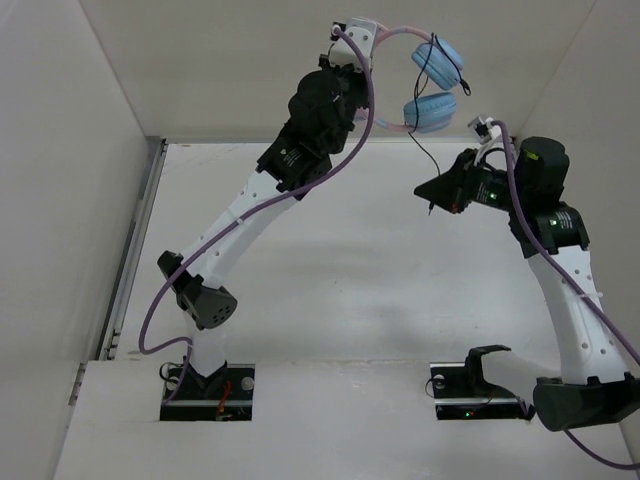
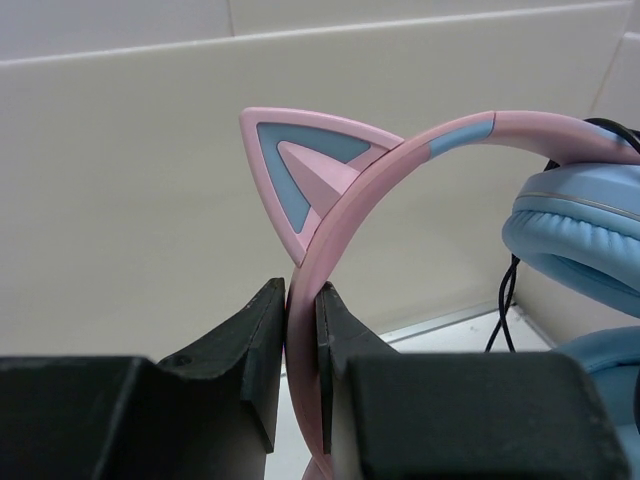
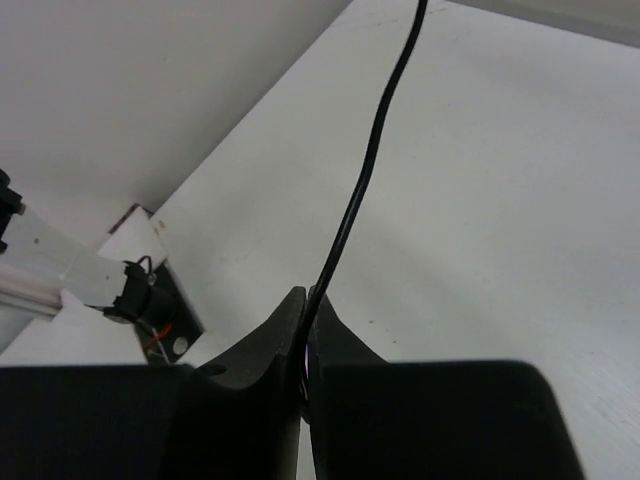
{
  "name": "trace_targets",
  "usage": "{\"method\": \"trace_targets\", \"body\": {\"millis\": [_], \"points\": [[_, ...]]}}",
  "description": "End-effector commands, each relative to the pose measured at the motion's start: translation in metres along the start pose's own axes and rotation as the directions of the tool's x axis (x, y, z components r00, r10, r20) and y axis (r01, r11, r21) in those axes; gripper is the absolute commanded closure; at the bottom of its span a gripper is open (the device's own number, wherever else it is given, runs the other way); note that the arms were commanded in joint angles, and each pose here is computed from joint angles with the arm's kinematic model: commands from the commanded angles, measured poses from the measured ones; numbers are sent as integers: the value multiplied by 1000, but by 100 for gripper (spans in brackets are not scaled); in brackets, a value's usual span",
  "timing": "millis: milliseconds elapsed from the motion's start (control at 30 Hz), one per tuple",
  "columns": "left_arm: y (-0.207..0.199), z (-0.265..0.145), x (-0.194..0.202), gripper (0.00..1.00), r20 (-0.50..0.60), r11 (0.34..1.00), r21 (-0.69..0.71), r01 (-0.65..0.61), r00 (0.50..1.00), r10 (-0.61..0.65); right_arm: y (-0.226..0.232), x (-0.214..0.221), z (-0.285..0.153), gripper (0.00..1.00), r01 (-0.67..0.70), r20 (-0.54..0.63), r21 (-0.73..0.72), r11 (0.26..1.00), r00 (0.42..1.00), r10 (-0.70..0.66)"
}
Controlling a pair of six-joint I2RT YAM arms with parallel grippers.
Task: Wrap the headphones
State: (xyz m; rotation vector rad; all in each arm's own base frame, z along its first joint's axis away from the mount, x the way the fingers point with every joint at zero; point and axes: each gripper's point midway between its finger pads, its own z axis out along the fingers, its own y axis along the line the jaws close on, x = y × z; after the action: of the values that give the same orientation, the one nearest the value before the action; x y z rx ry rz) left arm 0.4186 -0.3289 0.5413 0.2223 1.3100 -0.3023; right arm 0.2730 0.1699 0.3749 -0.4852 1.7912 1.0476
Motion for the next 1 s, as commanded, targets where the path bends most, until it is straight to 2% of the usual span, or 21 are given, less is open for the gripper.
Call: {"method": "trace_targets", "body": {"millis": [0,200,267,467,633,733,833,967], "points": [[15,2,-36,99,136,996,-57,62,989,-53,-12,4,-11,91,164,-94,119,979,984,-153],[14,12,-11,99,100,997,-73,23,995,-16,-16,21,-11,89,319,-235,147,936,931,-280],[11,13,-3,99,87,997,-70,12,996,-6,-20,26,-12,89,392,-294,149,908,894,-337],[-4,11,28,99,25,999,-39,-29,999,30,-41,11,-19,89,661,-438,188,726,719,-540],[-22,1,58,99,-48,998,9,-57,997,57,-57,-22,-26,92,846,-532,215,489,521,-668],[-34,-7,78,99,-100,996,47,-69,992,74,-57,-44,-28,93,900,-552,228,372,435,-712],[-44,-14,97,99,-147,994,82,-67,986,79,-56,-60,-29,93,925,-557,239,296,381,-738],[-57,-22,108,99,-193,991,129,-42,979,66,-55,-54,-23,92,932,-549,216,291,362,-754]]}}
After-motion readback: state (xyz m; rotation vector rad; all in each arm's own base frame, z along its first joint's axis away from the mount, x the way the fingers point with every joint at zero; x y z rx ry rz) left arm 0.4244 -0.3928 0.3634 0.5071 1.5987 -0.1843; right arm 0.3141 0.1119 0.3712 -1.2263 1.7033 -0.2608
